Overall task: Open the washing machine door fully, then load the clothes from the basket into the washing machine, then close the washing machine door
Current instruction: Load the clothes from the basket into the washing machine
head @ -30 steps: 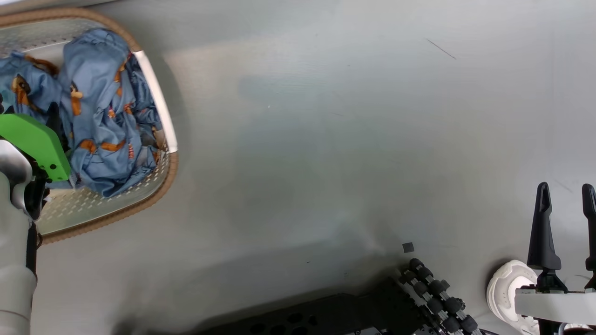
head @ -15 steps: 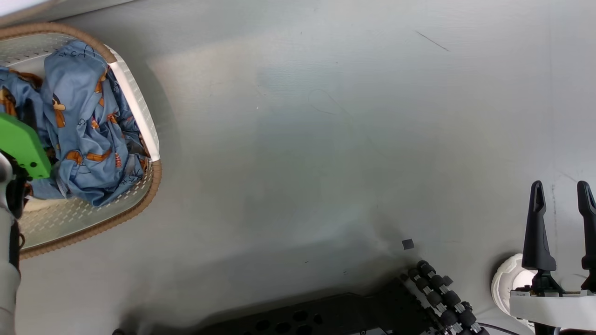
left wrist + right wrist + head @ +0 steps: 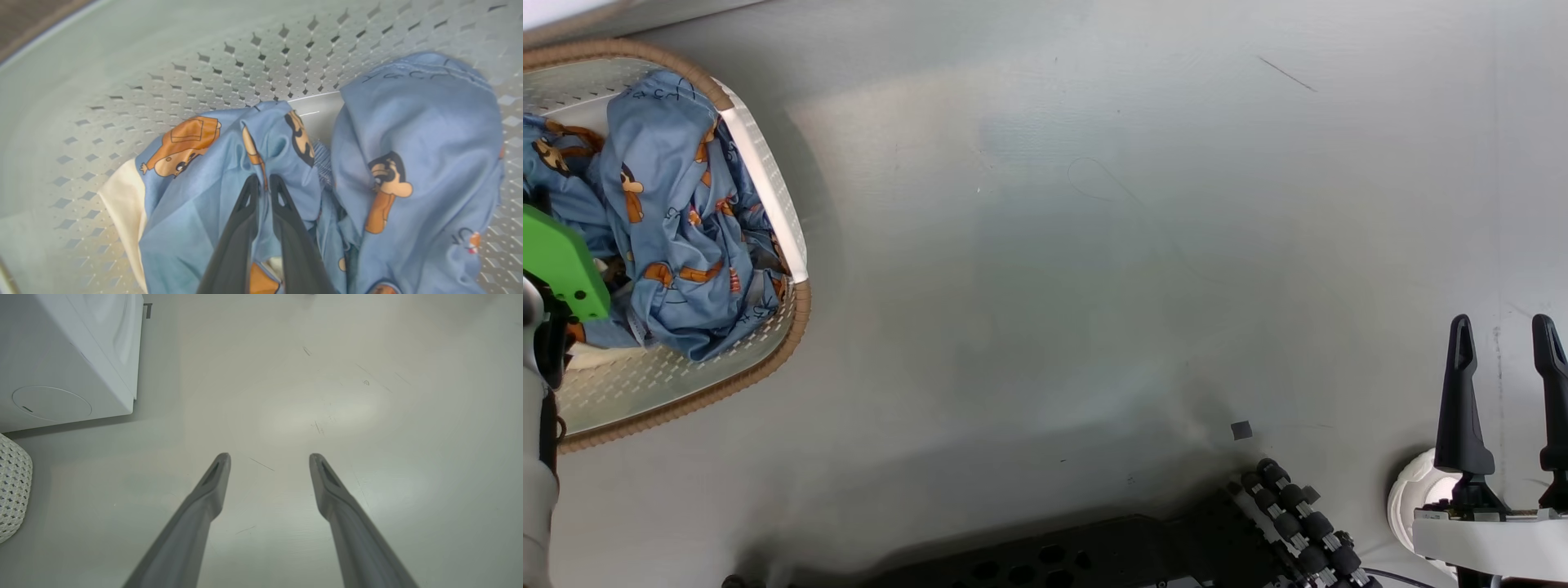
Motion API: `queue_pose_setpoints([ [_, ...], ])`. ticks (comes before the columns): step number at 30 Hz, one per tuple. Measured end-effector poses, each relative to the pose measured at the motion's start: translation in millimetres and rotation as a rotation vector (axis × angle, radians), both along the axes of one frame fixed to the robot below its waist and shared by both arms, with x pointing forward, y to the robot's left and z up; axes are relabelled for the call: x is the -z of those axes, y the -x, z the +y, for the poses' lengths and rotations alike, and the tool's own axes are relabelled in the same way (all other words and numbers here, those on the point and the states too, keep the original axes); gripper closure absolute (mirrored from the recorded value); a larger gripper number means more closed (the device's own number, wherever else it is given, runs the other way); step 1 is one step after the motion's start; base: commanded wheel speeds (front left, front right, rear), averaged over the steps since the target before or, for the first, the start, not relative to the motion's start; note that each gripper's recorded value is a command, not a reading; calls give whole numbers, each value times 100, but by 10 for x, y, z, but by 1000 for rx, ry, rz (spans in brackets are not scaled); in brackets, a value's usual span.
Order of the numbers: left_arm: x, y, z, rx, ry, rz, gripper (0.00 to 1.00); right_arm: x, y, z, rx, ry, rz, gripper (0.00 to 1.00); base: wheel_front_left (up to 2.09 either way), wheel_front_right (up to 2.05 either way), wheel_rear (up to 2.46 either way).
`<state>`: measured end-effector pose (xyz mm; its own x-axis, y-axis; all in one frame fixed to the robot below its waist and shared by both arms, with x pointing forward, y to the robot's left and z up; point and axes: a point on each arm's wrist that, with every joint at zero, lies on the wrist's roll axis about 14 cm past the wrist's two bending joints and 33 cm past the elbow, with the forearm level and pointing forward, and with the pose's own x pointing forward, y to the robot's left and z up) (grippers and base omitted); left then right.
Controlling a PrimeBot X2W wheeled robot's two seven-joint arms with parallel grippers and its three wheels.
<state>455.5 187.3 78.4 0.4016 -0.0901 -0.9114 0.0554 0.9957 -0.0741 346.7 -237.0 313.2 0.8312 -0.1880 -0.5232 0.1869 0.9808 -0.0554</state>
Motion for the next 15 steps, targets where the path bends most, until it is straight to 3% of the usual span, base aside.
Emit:
queue_pose_setpoints([
  [4, 19, 49, 15, -1, -5, 12, 89, -1, -8, 5, -1, 0, -2, 0, 0, 0, 0],
  [6, 14, 25, 13, -2, -5, 3, 100, 2, -9, 3, 0, 4, -1, 0, 0, 0, 0],
  [15, 25, 3, 24, -4, -9, -2, 100, 20, -13, 29, -4, -4, 2, 0, 0, 0, 0],
])
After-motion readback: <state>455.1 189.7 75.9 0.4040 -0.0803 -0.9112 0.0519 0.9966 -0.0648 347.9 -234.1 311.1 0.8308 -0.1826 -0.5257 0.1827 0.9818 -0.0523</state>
